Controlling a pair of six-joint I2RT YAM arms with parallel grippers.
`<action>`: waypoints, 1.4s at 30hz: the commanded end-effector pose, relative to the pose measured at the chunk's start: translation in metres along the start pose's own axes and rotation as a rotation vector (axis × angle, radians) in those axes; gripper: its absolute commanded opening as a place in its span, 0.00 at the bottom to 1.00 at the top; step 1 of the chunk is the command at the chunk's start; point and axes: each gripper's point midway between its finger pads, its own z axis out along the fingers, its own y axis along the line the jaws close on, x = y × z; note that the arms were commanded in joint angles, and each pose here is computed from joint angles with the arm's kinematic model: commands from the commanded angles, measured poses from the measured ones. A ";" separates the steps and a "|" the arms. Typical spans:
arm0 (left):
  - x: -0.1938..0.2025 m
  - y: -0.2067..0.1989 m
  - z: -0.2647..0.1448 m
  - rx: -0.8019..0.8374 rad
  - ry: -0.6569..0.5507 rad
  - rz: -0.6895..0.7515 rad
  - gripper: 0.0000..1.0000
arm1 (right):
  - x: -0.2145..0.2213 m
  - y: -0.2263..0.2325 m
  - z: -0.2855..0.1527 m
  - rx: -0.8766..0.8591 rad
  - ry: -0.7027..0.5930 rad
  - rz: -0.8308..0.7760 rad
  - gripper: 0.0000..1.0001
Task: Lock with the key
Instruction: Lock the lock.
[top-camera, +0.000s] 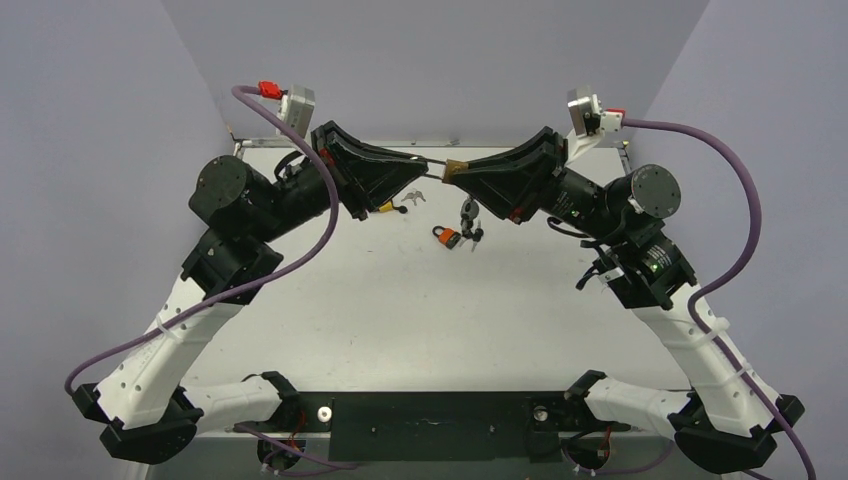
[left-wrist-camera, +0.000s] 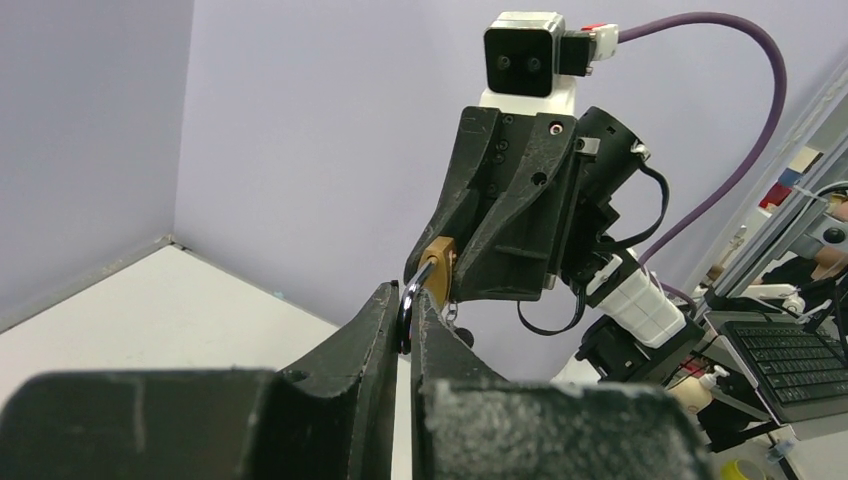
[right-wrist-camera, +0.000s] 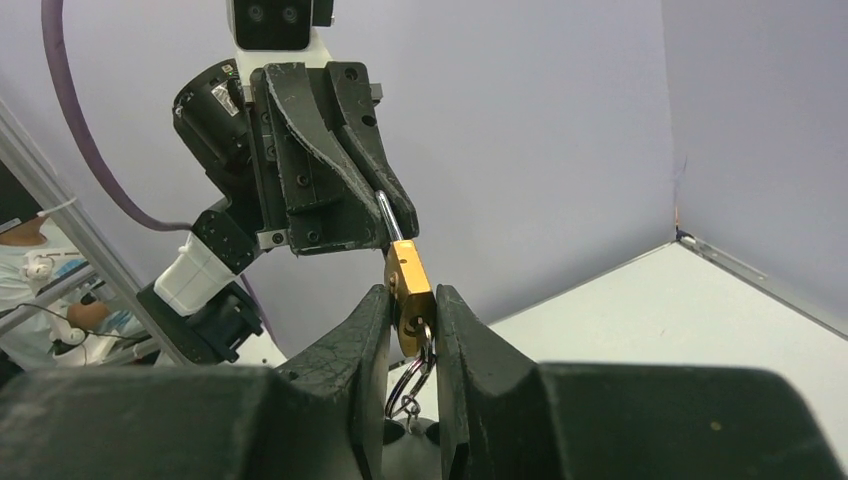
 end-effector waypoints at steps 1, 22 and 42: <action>0.075 0.024 -0.001 0.016 0.236 -0.190 0.00 | -0.001 -0.012 0.009 0.016 -0.040 -0.029 0.09; 0.044 0.040 -0.020 0.030 0.168 -0.208 0.00 | 0.036 -0.044 -0.059 -0.057 -0.064 0.046 0.61; 0.034 0.030 -0.022 0.080 0.153 -0.208 0.00 | 0.076 -0.046 -0.051 -0.068 0.077 0.077 0.43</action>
